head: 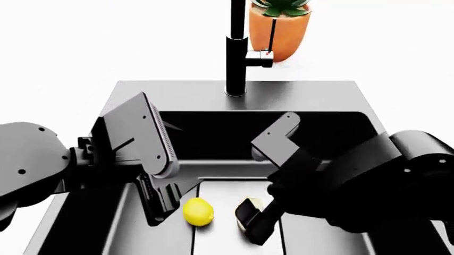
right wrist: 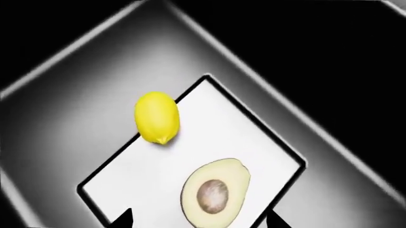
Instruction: Pick up the fruits and vegetables and place them in the sink. Turn on the sink faucet to wash them. Then turn the sink off and put them in the tray.
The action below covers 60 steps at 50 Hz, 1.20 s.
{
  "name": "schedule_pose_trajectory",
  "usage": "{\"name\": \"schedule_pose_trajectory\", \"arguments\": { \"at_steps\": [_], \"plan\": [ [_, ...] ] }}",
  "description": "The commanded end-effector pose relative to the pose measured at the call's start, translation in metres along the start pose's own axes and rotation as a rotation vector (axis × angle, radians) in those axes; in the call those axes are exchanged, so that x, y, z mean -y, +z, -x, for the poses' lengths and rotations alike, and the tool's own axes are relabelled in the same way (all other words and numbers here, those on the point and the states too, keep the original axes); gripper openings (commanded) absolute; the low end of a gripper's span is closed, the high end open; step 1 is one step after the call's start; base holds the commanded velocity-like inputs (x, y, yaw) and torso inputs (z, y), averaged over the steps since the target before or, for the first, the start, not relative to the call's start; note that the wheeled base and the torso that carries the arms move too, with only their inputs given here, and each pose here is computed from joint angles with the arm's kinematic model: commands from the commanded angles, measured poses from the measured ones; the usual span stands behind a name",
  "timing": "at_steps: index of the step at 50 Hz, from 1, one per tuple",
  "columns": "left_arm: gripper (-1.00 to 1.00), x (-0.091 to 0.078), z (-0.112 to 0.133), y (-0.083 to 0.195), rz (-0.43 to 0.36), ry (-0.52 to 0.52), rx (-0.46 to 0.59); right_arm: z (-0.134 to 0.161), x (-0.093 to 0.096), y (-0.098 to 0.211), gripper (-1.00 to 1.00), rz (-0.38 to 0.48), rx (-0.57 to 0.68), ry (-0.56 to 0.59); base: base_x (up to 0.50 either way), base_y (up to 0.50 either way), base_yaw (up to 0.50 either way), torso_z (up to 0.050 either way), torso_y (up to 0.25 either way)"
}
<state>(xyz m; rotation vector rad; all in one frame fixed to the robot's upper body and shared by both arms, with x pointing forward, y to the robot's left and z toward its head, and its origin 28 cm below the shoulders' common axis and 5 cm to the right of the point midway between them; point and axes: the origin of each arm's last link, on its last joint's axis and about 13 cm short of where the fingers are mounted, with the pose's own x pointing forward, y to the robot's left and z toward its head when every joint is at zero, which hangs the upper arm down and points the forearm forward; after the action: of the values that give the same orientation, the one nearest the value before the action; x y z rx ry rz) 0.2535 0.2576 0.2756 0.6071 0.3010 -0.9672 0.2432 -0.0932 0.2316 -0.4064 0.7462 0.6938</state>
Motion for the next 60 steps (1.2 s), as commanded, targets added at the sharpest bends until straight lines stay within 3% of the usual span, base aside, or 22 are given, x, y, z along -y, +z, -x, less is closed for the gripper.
{"name": "schedule_pose_trajectory", "arguments": {
  "at_steps": [1,13,26,60],
  "plan": [
    [1.0,0.0,-0.002,-0.002,0.001,-0.004,0.001,-0.025,0.008,-0.008,1.0,-0.113,-0.028,-0.032,0.0,0.0,0.0,0.0,0.0],
    [1.0,-0.001,-0.006,-0.005,0.009,-0.016,-0.003,-0.052,0.012,-0.015,1.0,-0.167,-0.067,0.008,0.0,0.0,0.0,0.0,0.0],
    [1.0,-0.003,-0.018,-0.013,0.026,-0.045,0.002,-0.074,0.024,-0.026,1.0,-0.244,-0.094,-0.034,0.0,0.0,0.0,0.0,0.0],
    [1.0,0.0,-0.016,-0.013,0.033,-0.058,0.014,-0.109,0.022,-0.046,1.0,-0.324,-0.119,0.038,0.0,0.0,0.0,0.0,0.0]
  ]
}}
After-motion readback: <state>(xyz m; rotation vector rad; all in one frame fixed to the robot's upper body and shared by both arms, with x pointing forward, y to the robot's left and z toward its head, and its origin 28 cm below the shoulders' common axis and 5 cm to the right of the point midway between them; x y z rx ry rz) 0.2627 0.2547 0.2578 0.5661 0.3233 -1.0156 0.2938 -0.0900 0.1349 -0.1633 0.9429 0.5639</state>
